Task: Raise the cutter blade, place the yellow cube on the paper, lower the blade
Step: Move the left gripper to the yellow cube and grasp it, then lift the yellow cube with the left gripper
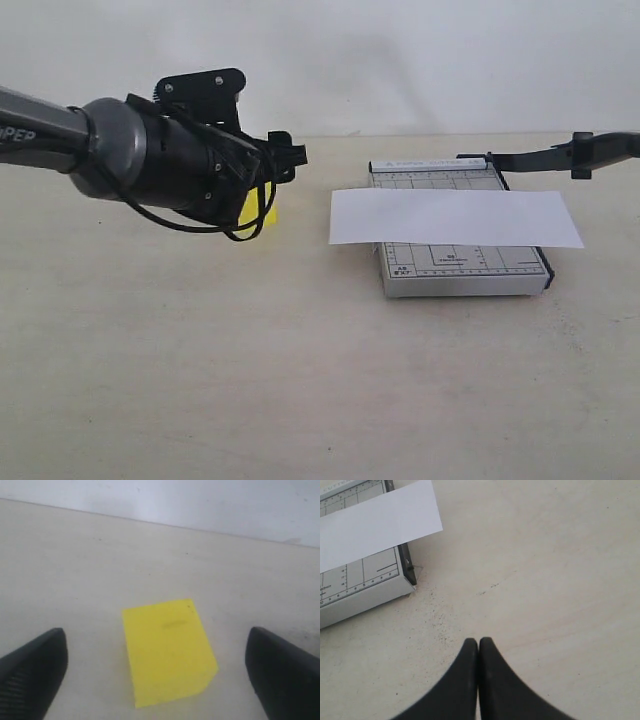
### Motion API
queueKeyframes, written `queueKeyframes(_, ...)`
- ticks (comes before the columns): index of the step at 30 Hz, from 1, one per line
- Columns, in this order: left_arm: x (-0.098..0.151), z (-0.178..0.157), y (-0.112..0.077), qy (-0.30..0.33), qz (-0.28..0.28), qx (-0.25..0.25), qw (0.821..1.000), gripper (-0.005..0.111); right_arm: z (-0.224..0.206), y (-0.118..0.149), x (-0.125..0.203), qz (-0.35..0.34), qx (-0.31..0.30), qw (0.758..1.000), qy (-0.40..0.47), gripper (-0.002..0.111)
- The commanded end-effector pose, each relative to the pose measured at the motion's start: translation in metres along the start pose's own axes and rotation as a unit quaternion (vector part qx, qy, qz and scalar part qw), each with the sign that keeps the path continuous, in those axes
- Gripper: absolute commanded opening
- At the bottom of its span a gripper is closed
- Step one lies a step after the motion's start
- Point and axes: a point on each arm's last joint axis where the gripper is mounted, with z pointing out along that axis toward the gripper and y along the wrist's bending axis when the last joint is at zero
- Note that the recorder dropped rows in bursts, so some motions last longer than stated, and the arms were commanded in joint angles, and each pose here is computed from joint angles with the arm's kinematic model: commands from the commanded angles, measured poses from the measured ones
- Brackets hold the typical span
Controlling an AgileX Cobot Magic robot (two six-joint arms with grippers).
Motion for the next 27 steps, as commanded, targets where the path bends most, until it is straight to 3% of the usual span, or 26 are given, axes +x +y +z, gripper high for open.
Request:
queueKeyframes(1, 0.002, 0.014, -0.008, -0.007, -0.012, -0.014, 1.0, 0.084, 0.0, 0.0, 0.0, -0.002, 0.001, 1.0, 0.003, 0.0)
queueKeyframes(10, 0.021, 0.044, -0.021, -0.001, 0.02, -0.02, 1.0, 0.084, 0.0, 0.0, 0.001, 0.011, 0.001, 1.0, 0.004, 0.0)
queueKeyframes(17, 0.027, 0.065, -0.003, 0.01, 0.021, -0.047, 0.999, 0.084, 0.0, 0.0, 0.001, 0.016, 0.0, 1.0, 0.009, 0.0)
queueKeyframes(23, 0.022, 0.084, 0.014, 0.045, -0.006, -0.011, 0.999, 0.083, 0.0, 0.0, 0.001, 0.016, 0.0, 1.0, 0.009, 0.0)
queueKeyframes(27, 0.018, 0.091, 0.025, 0.05, -0.008, -0.014, 0.999, 0.078, 0.0, 0.0, 0.001, 0.016, 0.0, 1.0, 0.009, 0.0)
